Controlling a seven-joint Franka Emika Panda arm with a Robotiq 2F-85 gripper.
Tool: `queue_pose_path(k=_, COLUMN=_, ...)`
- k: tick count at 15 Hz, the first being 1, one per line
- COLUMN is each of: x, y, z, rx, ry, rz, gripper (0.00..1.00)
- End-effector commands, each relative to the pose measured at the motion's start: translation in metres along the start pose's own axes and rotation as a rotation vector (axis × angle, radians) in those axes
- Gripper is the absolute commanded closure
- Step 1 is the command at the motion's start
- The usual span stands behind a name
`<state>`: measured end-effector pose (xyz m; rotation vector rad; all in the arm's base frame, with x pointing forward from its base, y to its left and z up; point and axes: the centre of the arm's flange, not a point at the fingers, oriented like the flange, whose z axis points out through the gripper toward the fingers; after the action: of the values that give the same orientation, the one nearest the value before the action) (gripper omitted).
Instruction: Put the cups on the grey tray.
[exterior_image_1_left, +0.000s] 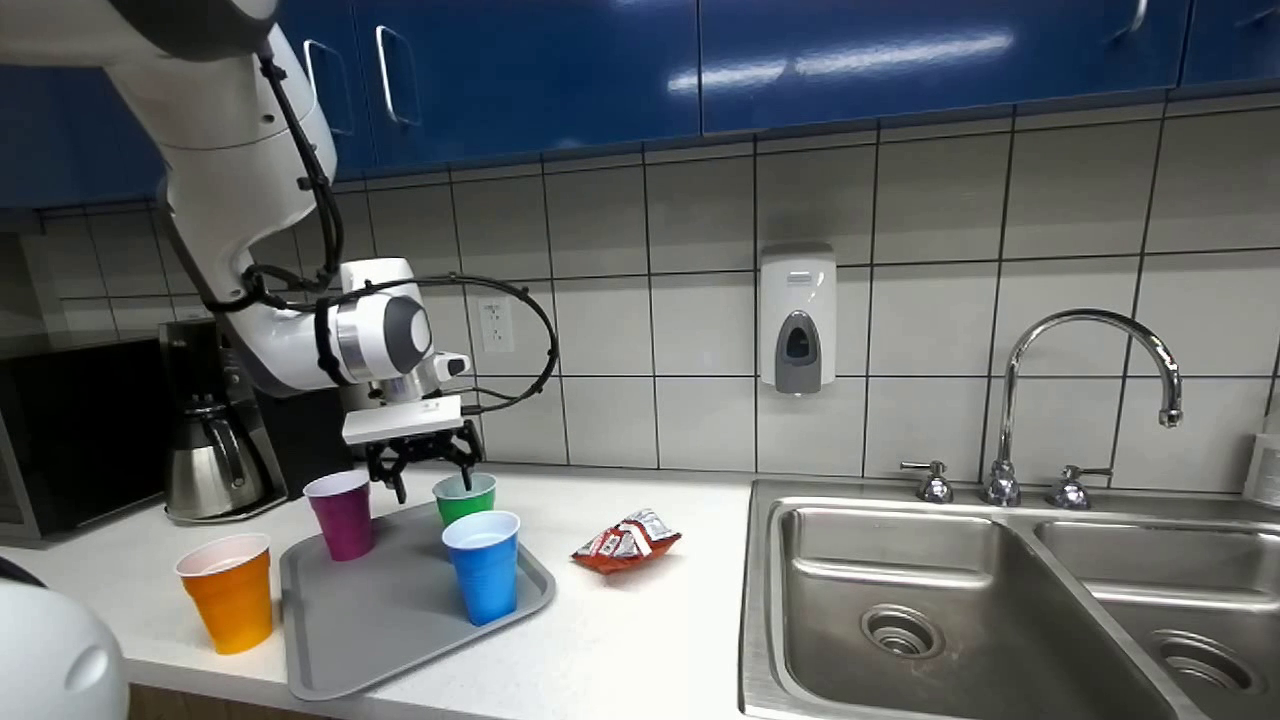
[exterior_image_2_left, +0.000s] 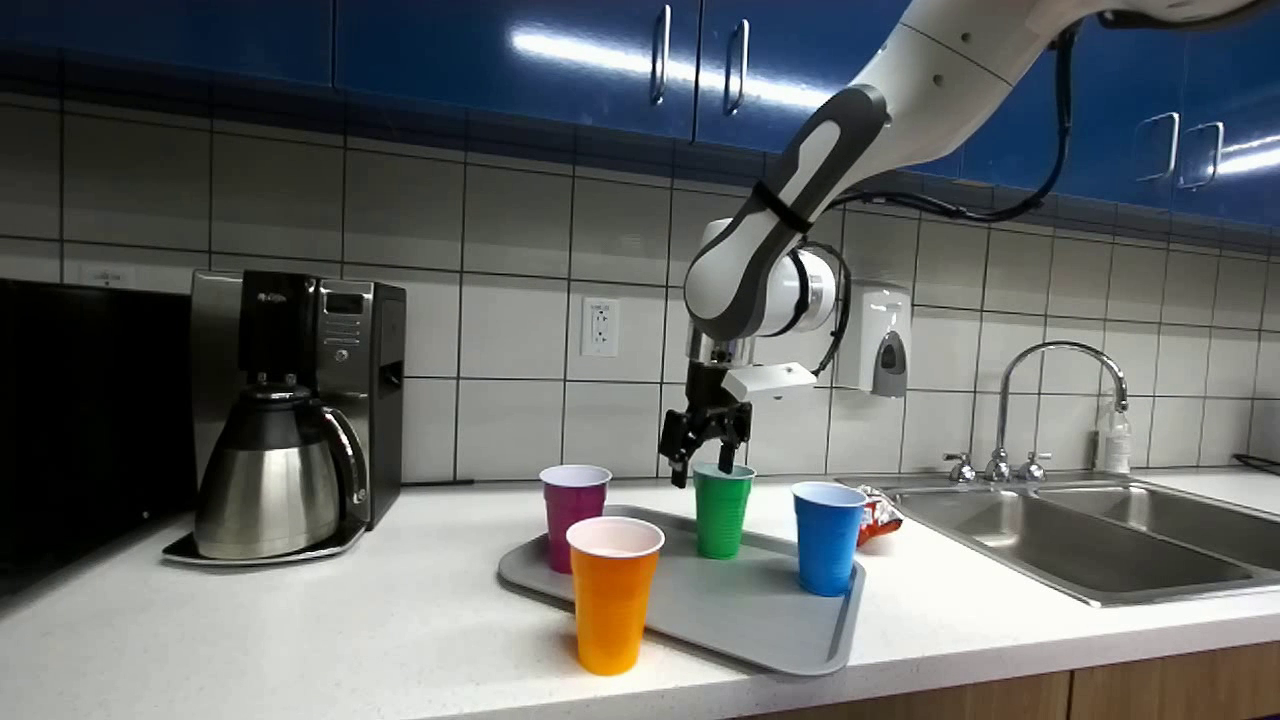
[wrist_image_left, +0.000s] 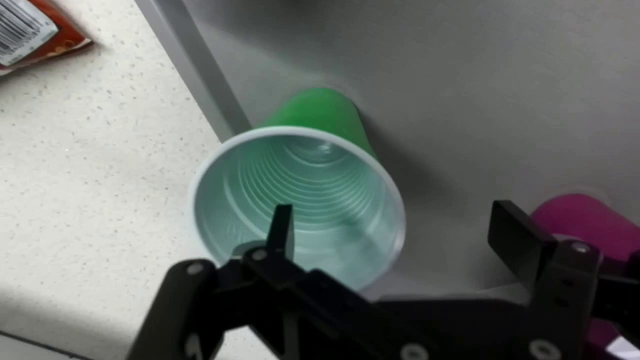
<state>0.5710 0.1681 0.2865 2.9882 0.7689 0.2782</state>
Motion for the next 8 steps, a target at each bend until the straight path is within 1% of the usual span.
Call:
queue_pose_path(k=1, x=-0.004, y=0.0, z=-0.029, rx=0.005, ry=0.003, rz=-0.005, gripper=0.0)
queue_pose_path(k=5, x=0.001, y=-0.003, z=-0.039, rx=0.004, ry=0.003, rz=-0.001, gripper=0.0)
queue_pose_path(k=6, x=0.004, y=-0.001, z=-0.024, rx=-0.008, ry=0.021, rz=-0.001, gripper=0.0)
queue_pose_path(k=8, x=0.004, y=-0.002, z=-0.027, rx=-0.005, ry=0.017, rz=-0.001, gripper=0.0)
